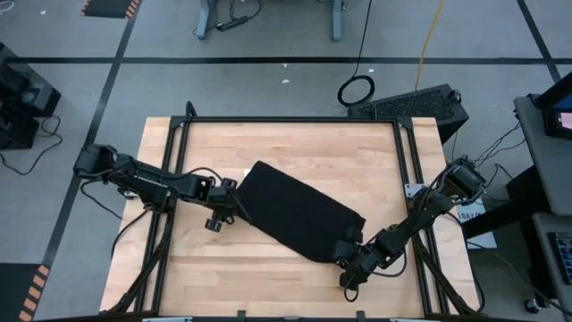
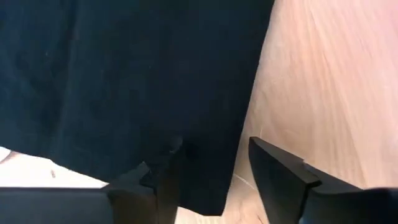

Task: Roll napkin
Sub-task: Fold the black napkin

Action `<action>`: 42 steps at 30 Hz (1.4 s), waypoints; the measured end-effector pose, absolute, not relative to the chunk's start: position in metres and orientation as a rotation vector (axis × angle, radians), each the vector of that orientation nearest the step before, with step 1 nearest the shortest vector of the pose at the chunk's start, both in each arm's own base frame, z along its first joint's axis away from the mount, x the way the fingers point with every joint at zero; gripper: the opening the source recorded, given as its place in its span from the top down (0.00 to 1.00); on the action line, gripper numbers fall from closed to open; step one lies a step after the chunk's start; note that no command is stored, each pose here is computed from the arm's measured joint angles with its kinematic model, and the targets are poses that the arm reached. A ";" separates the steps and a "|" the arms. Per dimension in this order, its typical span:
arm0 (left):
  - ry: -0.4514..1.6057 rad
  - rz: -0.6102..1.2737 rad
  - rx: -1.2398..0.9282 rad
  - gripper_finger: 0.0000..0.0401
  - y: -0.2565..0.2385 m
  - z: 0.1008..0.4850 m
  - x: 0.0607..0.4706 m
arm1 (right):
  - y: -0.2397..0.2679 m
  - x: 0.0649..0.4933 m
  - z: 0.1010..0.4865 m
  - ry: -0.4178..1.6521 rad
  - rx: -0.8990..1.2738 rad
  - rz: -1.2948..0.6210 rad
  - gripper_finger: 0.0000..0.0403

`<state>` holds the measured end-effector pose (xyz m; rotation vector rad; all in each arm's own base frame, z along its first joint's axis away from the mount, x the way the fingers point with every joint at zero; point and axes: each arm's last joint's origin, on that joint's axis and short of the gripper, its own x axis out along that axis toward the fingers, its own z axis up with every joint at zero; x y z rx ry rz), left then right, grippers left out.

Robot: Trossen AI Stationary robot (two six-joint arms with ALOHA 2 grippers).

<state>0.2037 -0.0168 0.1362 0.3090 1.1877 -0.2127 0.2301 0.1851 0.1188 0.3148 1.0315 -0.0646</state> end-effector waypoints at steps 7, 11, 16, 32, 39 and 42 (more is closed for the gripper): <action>1.230 -0.244 0.251 0.86 -0.018 0.129 0.205 | 0.186 0.229 0.119 1.050 0.322 -0.045 0.97; 1.251 -0.180 0.098 0.98 -0.019 0.131 0.203 | 0.186 0.229 0.121 1.056 0.353 -0.049 0.94; 1.274 -0.092 -0.068 0.98 -0.024 0.132 0.200 | 0.180 0.221 0.135 1.076 0.332 -0.044 0.80; 1.312 -0.123 -0.275 0.99 -0.036 0.132 0.197 | 0.204 0.195 0.152 0.933 0.197 0.017 0.29; 1.327 -0.128 -0.357 0.99 -0.038 0.132 0.197 | 0.209 0.200 0.129 0.967 0.218 -0.040 0.39; 1.332 -0.124 -0.387 0.99 -0.038 0.132 0.197 | 0.209 0.200 0.125 0.977 0.206 -0.048 0.49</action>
